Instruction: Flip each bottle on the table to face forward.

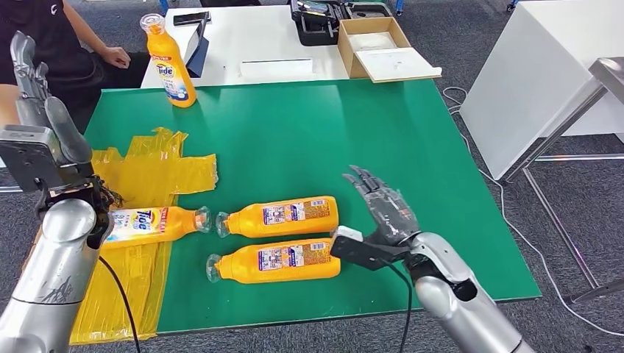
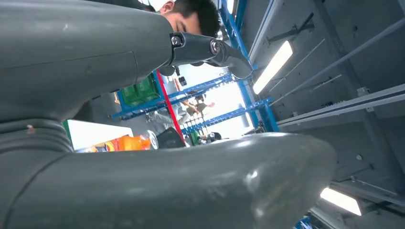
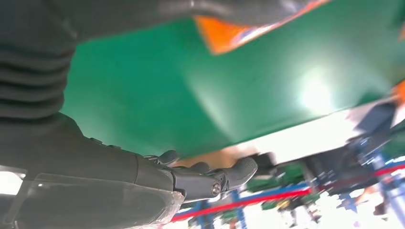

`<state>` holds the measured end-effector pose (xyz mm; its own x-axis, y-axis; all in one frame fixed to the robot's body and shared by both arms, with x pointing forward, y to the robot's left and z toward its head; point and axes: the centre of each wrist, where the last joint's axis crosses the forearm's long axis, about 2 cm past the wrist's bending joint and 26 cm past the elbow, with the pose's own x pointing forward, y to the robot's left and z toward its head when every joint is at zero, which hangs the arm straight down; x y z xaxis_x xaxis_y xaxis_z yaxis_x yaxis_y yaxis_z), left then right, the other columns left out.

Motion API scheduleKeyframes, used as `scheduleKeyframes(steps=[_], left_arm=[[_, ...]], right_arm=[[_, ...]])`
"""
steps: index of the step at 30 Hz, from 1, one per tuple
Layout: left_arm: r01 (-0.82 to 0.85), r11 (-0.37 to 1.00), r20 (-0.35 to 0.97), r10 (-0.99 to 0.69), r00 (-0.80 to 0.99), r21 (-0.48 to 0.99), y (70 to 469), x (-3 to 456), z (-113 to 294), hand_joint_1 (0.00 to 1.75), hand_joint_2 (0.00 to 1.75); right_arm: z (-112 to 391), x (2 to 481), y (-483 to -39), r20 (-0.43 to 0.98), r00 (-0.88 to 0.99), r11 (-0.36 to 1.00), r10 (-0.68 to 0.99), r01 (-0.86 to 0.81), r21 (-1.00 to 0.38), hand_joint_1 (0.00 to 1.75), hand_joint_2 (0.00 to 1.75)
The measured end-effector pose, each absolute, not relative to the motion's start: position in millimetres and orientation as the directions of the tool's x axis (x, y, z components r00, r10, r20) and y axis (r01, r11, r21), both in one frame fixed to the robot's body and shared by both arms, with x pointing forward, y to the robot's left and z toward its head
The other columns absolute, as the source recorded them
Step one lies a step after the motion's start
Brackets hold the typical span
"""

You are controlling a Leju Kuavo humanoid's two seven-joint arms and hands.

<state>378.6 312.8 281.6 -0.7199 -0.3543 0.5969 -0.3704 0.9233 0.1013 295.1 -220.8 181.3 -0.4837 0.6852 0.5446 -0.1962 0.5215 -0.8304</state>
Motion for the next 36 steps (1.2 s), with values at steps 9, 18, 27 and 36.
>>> scheduleKeyframes(steps=[9,18,27,36], left_arm=[[-0.337,0.938,0.609,-0.312,-0.730,0.076,296,382,285,0.00,0.00],[-0.361,0.930,0.615,-0.327,-0.718,0.073,296,381,285,0.00,0.00],[-0.392,0.918,0.627,-0.338,-0.701,0.057,305,378,280,0.00,0.00],[-0.404,0.913,0.634,-0.341,-0.694,0.049,309,376,279,0.00,0.00]], right_arm=[[189,278,-128,0.528,-0.594,0.418,0.607,-0.327,-0.848,0.00,1.75],[178,271,-99,0.514,-0.590,0.305,0.623,-0.422,-0.854,0.00,1.75],[168,266,-92,0.399,-0.582,0.203,0.708,-0.374,-0.905,0.00,1.75],[164,263,-92,0.342,-0.572,0.155,0.745,-0.350,-0.924,0.00,1.75]])
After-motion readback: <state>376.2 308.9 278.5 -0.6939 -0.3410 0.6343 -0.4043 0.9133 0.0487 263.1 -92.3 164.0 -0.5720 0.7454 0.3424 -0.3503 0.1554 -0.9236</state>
